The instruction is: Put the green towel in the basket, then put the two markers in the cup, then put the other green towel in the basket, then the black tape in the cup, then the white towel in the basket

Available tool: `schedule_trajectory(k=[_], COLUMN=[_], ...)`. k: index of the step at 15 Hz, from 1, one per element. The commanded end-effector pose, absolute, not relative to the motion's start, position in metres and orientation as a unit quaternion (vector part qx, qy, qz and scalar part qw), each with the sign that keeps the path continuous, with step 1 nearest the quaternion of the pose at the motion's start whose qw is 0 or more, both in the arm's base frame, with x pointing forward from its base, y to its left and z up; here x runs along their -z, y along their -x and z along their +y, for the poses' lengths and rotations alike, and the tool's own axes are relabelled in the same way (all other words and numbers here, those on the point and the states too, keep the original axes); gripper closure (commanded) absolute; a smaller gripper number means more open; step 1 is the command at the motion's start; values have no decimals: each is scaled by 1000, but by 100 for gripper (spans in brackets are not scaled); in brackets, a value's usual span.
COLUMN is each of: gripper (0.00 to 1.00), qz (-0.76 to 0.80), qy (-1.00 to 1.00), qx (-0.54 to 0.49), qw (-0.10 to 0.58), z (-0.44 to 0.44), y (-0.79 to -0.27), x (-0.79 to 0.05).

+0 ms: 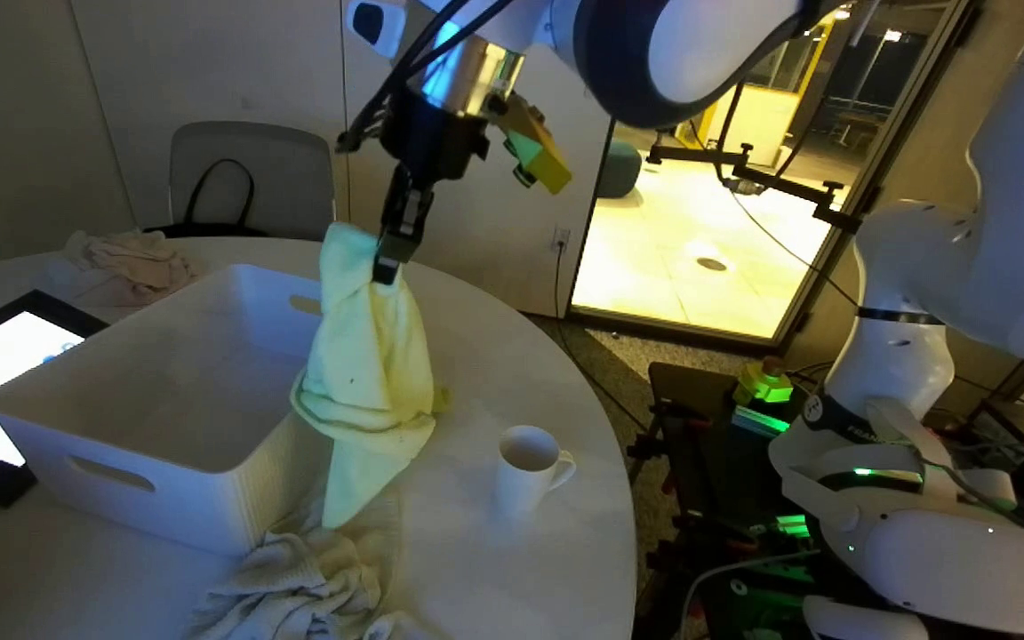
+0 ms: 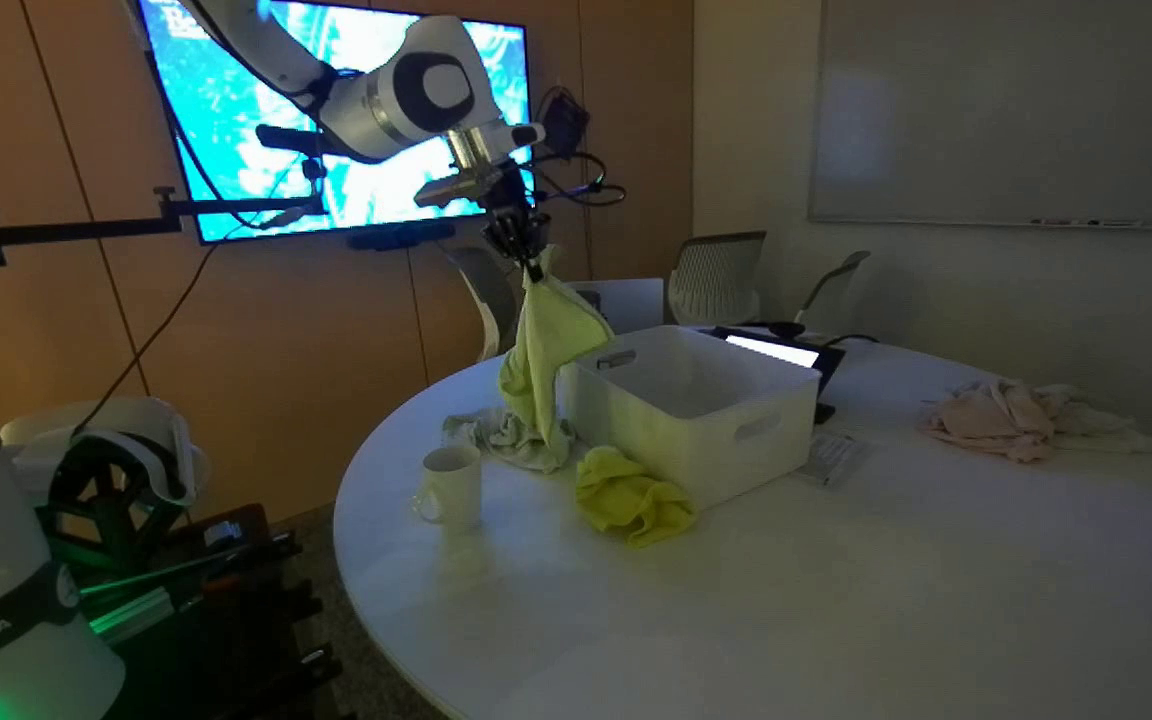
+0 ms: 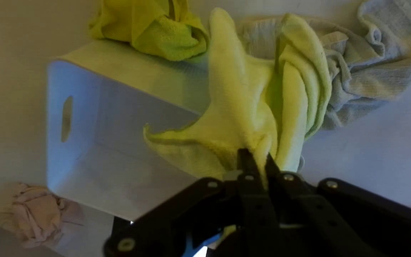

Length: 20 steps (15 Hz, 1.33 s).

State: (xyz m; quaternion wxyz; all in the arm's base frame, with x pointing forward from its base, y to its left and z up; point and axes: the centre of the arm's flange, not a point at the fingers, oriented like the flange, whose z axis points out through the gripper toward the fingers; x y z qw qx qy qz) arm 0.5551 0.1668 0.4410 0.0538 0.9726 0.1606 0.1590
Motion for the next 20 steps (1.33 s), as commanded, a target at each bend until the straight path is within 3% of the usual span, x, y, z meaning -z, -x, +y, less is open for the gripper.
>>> schedule_trajectory(k=[1, 5, 11, 20], gripper=[97, 97, 97, 97], qz=[151, 102, 62, 22], qy=[-981, -992, -994, -990], qx=[-113, -54, -78, -136], qw=[51, 55, 55, 28], z=[149, 136, 133, 141], y=[-522, -507, -506, -563], x=[-488, -507, -514, -516])
